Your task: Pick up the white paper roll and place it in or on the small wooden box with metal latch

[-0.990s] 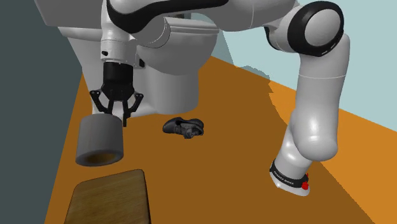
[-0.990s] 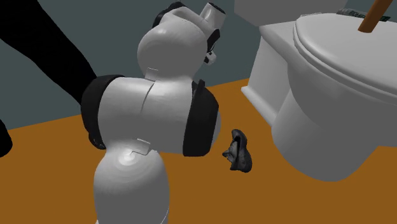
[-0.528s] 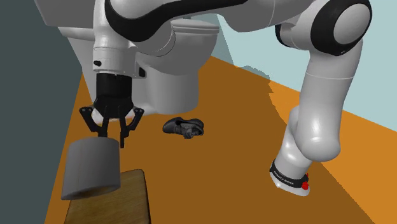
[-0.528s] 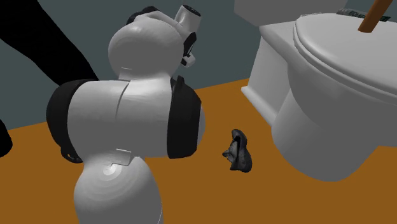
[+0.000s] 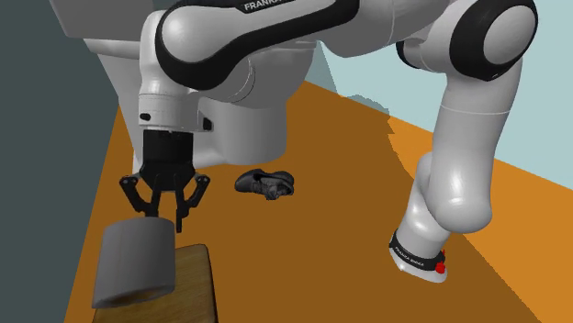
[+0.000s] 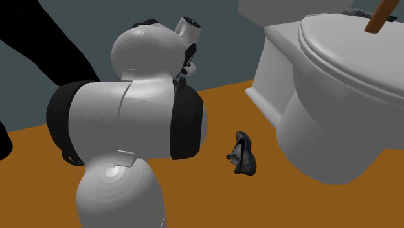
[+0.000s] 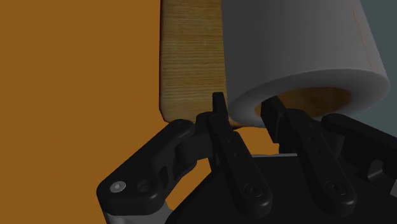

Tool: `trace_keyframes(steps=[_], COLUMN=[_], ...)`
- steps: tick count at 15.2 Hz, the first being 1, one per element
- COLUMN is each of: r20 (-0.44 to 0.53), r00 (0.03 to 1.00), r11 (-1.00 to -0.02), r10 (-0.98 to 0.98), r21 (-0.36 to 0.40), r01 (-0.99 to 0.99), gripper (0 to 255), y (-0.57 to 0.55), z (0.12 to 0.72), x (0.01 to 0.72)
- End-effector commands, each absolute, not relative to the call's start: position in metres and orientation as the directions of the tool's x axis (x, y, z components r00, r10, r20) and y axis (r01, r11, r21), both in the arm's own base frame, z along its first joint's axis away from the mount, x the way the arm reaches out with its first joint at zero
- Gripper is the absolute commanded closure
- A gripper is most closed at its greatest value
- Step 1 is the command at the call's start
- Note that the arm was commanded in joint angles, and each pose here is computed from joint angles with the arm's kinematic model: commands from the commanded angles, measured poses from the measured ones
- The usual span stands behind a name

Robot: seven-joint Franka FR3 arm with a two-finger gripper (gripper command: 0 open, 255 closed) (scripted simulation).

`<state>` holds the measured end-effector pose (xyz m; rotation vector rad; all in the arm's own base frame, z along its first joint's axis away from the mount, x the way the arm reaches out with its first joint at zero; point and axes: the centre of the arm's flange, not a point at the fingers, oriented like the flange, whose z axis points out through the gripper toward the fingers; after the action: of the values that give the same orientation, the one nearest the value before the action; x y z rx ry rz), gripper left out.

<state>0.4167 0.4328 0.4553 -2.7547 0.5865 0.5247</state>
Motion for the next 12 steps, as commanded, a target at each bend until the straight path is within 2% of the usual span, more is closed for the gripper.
trace_keyframes(steps=[1, 5, 12], r20=[-0.403, -0.403, -0.403], r00=[0.852, 0.852, 0.852], r11=[-0.881, -0.881, -0.881], r10=[-0.334, -0.334, -0.334], r21=[-0.188, -0.188, -0.188], r01=[-0.434, -0.434, -0.434], gripper=[255, 255, 255], y=[0.433, 0.433, 0.433], z=[0.444, 0.423, 0.423], x=[0.416, 0.416, 0.416])
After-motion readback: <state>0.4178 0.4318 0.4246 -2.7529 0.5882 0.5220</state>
